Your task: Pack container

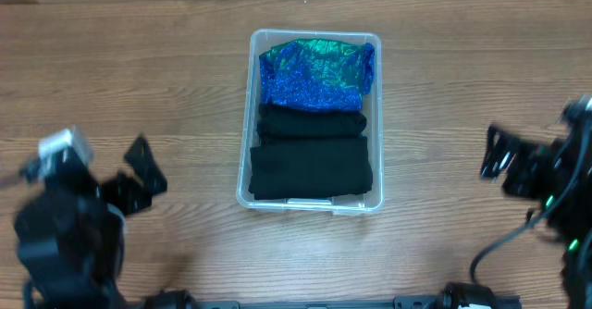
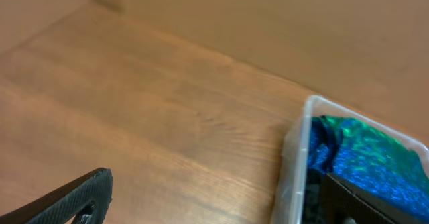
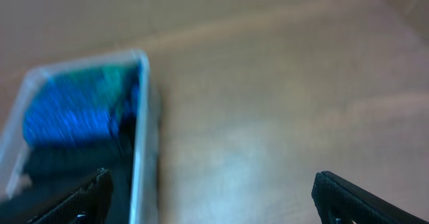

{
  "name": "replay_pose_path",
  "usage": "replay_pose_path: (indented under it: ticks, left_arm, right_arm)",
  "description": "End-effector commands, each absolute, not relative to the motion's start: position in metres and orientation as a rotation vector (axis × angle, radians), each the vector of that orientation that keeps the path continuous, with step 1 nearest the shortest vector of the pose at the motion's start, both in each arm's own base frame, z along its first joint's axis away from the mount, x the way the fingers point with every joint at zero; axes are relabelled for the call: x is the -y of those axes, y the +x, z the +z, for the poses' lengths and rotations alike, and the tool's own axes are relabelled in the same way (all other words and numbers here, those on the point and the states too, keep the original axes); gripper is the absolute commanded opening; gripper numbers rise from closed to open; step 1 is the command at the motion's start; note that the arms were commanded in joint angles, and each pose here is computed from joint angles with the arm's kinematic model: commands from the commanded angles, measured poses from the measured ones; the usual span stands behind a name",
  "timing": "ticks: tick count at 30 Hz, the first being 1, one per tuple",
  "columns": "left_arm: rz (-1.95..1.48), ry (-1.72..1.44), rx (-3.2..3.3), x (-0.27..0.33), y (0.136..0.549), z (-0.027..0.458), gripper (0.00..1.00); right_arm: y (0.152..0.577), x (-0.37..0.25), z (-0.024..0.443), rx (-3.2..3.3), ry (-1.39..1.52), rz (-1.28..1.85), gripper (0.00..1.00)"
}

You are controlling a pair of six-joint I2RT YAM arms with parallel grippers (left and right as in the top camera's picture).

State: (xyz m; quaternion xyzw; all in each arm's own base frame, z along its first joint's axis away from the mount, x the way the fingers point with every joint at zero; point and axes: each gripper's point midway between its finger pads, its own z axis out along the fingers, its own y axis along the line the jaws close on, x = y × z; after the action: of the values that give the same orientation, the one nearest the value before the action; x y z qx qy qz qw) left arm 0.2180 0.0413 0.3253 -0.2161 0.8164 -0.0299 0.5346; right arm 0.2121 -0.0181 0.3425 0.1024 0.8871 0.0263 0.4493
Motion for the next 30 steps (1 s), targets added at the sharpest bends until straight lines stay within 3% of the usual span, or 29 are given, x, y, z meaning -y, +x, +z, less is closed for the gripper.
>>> replay_pose_path:
  ticks: [1, 11, 23, 30]
  left_arm:
    - [-0.040, -0.697, -1.913, -0.056, 0.198, 0.290, 1.00]
    - [0.040, -0.797, -2.288, -0.048, 0.144, 0.206, 1.00]
    - [0.036, -0.800, -2.286, -0.047, 0.144, 0.206, 1.00]
    - [0.036, -0.801, -2.286, -0.047, 0.144, 0.206, 1.00]
  right_arm:
    - [0.181, 0.014, 0.314, -2.208, 0.255, 0.064, 1.00]
    - [0.143, 0.009, 0.267, -2.410, 0.289, 0.071, 1.00]
    - [0.144, 0.009, 0.267, -2.407, 0.288, 0.069, 1.00]
    - [0.176, 0.005, 0.293, -2.174, 0.102, 0.051, 1.00]
